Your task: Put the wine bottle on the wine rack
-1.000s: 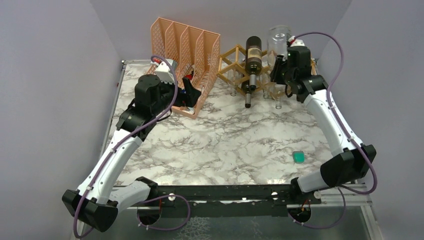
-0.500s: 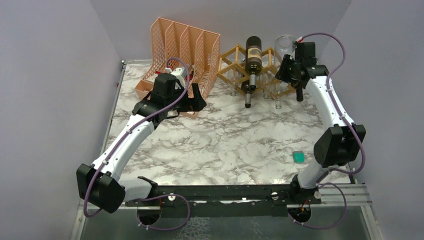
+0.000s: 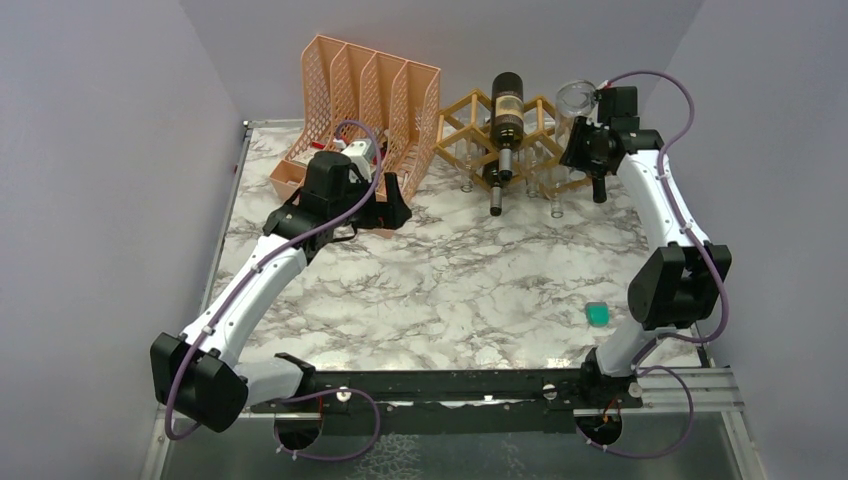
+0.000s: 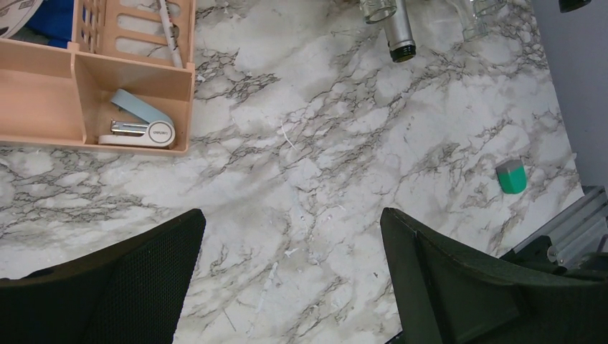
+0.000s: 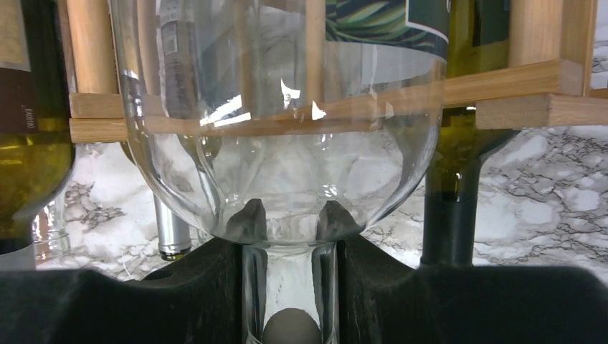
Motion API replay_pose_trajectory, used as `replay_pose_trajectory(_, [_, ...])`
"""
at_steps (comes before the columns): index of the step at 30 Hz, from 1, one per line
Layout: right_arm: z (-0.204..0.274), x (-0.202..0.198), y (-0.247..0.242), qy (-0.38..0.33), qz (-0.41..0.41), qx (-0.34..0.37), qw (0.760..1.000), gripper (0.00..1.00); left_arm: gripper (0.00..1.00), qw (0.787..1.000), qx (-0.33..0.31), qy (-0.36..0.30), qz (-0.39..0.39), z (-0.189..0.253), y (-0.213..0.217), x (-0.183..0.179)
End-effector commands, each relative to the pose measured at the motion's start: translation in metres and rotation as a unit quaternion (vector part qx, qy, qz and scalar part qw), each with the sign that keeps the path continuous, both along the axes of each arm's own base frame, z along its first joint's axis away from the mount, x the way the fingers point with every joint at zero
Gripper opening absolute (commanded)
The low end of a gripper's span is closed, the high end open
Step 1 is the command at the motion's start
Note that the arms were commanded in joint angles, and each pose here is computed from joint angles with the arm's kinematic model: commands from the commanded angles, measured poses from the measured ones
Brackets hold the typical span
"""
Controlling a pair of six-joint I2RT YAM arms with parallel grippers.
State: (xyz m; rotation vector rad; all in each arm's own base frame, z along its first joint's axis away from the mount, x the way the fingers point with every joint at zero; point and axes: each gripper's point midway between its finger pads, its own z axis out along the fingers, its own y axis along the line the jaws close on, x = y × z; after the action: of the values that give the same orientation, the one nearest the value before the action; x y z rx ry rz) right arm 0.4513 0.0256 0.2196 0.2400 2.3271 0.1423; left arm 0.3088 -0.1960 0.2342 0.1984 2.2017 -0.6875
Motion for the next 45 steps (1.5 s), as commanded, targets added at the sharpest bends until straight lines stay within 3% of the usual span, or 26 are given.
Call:
replay_pose_trajectory(1, [0.068,0.031,-0.007,-0.118,0.028,-0.034,0.992,0.07,0.99,0.999,-0.008,-0.048,-0.011,0.020,0.002,-0.001])
replay_pose_trajectory(11, [0.055,0.037,-0.015,-0.090,0.037,-0.061,0.993,0.20,0.99,0.998,-0.007,-0.059,-0.013,0.025,0.004,-0.004])
replay_pose_trajectory(16, [0.052,0.032,-0.017,-0.090,0.031,-0.065,0.993,0.49,0.99,0.998,-0.006,-0.062,-0.017,0.027,0.004,-0.004])
replay_pose_trajectory(19, [0.052,0.030,-0.021,-0.094,0.019,-0.071,0.993,0.58,0.99,0.998,-0.006,-0.065,-0.018,0.028,0.003,-0.003])
replay_pose_trajectory(27, [0.052,0.029,-0.024,-0.094,0.004,-0.068,0.993,0.68,0.99,0.997,-0.007,-0.071,-0.023,0.033,0.002,-0.003])
replay_pose_trajectory(33, [0.078,0.015,-0.015,-0.126,0.007,-0.040,0.991,0.70,0.99,0.996,-0.006,-0.091,-0.013,0.046,0.007,-0.002])
replay_pose_trajectory(40, [0.110,-0.031,-0.020,-0.154,-0.033,-0.019,0.987,0.70,0.99,0.990,0.004,-0.136,0.020,0.073,0.021,0.002])
replay_pose_trajectory(45, [0.111,-0.084,-0.004,-0.161,-0.036,0.049,0.985,0.70,0.99,0.983,0.006,-0.179,0.034,0.101,0.031,-0.003])
